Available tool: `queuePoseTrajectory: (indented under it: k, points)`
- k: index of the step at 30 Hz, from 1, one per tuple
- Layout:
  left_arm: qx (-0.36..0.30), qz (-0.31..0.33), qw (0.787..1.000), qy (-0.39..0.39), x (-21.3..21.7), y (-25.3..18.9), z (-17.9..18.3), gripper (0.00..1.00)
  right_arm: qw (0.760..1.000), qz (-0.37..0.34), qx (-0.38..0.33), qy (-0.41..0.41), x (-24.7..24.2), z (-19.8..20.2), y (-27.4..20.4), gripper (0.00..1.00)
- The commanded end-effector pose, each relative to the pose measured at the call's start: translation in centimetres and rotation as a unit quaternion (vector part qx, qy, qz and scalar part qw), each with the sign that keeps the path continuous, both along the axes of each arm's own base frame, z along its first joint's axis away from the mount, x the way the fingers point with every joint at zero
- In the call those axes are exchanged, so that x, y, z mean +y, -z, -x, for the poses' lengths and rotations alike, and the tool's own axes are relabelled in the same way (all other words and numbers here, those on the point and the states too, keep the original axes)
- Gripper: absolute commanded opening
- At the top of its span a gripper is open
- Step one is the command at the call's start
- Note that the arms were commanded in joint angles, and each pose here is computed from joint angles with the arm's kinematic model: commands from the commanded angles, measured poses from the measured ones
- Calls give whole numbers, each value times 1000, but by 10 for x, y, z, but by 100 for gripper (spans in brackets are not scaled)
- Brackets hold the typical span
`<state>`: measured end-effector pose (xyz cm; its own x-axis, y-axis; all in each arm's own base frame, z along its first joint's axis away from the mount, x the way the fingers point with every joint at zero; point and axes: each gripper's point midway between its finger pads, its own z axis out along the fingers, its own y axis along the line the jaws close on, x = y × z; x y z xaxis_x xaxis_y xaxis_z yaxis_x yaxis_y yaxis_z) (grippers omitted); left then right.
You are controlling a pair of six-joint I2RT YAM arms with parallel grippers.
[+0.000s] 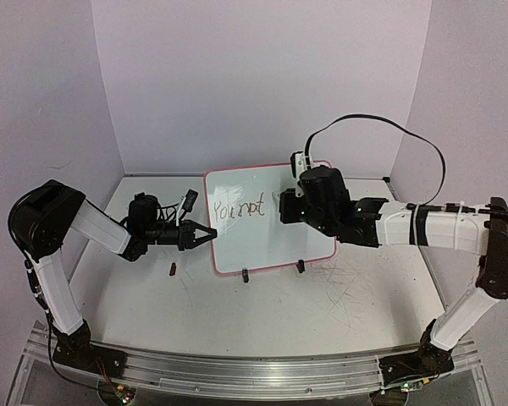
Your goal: Write a sentence on the whiteboard
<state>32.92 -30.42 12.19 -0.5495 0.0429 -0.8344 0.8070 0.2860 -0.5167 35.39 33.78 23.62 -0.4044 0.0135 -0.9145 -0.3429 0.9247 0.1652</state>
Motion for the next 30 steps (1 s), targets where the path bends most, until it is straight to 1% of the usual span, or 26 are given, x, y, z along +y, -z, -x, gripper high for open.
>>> queuePoseTrajectory:
  k: [1,6,16,30]
  points:
    - [-23,-13,999,-23,0,-5,-11,0,1000,-13,-12,-1,11,-9,-11,0]
    - [-21,-14,999,-22,0,-3,-11,0,1000,-8,-16,-7,17,-13,-12,0]
    - [-20,-14,999,-22,0,-2,-12,0,1000,5,-12,10,11,-15,-6,0]
    - [-20,-14,999,-23,0,-3,-11,0,1000,21,20,7,6,4,20,0]
